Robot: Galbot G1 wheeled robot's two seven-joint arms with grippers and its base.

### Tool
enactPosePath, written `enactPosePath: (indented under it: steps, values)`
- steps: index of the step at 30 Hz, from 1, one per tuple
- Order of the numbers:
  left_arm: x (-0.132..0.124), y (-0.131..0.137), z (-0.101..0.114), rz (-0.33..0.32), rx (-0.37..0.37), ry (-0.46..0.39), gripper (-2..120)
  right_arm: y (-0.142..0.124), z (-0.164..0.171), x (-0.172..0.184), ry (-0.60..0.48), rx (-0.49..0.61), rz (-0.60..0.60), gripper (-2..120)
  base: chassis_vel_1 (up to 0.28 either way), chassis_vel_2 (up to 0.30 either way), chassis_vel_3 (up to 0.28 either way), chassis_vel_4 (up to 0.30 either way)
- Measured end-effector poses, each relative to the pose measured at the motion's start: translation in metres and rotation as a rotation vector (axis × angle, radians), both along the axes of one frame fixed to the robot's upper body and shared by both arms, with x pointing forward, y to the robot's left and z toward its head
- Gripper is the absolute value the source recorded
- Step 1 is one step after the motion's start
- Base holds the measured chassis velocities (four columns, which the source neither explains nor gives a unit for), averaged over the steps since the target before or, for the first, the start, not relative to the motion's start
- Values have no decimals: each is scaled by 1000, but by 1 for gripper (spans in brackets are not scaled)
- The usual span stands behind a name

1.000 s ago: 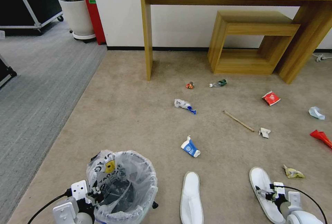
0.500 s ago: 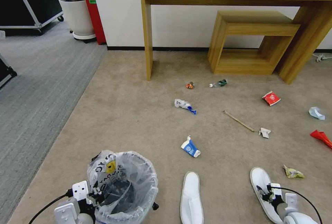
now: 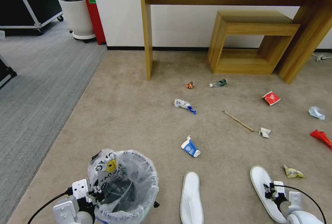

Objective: Pick up the trash bin and place the garbage on the floor into it.

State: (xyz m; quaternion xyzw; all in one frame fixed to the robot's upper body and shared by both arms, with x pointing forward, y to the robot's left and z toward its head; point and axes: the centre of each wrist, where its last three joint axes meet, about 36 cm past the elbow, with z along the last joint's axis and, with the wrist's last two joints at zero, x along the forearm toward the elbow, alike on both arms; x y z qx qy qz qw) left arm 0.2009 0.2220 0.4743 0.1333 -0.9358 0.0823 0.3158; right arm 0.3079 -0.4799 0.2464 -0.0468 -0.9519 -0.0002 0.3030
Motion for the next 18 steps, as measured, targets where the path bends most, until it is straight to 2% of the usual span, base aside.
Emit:
enactPosePath:
  steps: [1, 2, 3, 4, 5, 6, 7, 9, 10, 11, 12, 13, 14, 17, 18]
  values:
    - [0, 0, 0, 1, -2, 2, 0, 2, 16, 8, -99, 27, 36, 0, 0, 0, 0, 0]
    - [0, 0, 0, 1, -2, 2, 0, 2, 16, 8, -99, 27, 36, 0, 0, 0, 0, 0]
    - [0, 0, 0, 2, -2, 2, 0, 3, 26, 13, -190, 53, 77, 0, 0, 0, 0, 0]
    - [0, 1, 1, 4, -5, 1, 0, 6, 40, 22, -350, 109, 168, 0, 0, 0, 0, 0]
    - [1, 1, 2, 4, -8, 1, 0, 8, 47, 26, -414, 137, 208, 0, 0, 0, 0, 0]
    - [1, 1, 2, 4, -8, 1, 0, 8, 47, 26, -414, 137, 208, 0, 0, 0, 0, 0]
    - [1, 1, 2, 4, -10, 0, 0, 11, 56, 32, -486, 176, 259, 0, 0, 0, 0, 0]
    - [4, 2, 4, 6, -16, -4, 0, 42, 106, 56, -734, 350, 450, 0, 0, 0, 0, 0]
    - [4, 2, 4, 6, -16, -4, 0, 42, 106, 56, -734, 350, 450, 0, 0, 0, 0, 0]
    - [6, 3, 4, 7, -20, -8, 0, 66, 132, 66, -820, 434, 539, 0, 0, 0, 0, 0]
    - [7, 4, 5, 10, -23, -10, 0, 83, 146, 69, -852, 493, 591, 0, 0, 0, 0, 0]
    - [7, 4, 5, 10, -23, -10, 0, 83, 146, 69, -852, 493, 591, 0, 0, 0, 0, 0]
    - [8, 5, 7, 12, -33, -15, 0, 114, 160, 69, -857, 595, 675, 0, 0, 0, 0, 0]
    - [14, 6, 10, 20, -61, -35, 0, 164, 169, 65, -826, 739, 802, 0, 0, 0, 0, 0]
    - [14, 6, 10, 20, -61, -35, 0, 164, 169, 65, -826, 739, 802, 0, 0, 0, 0, 0]
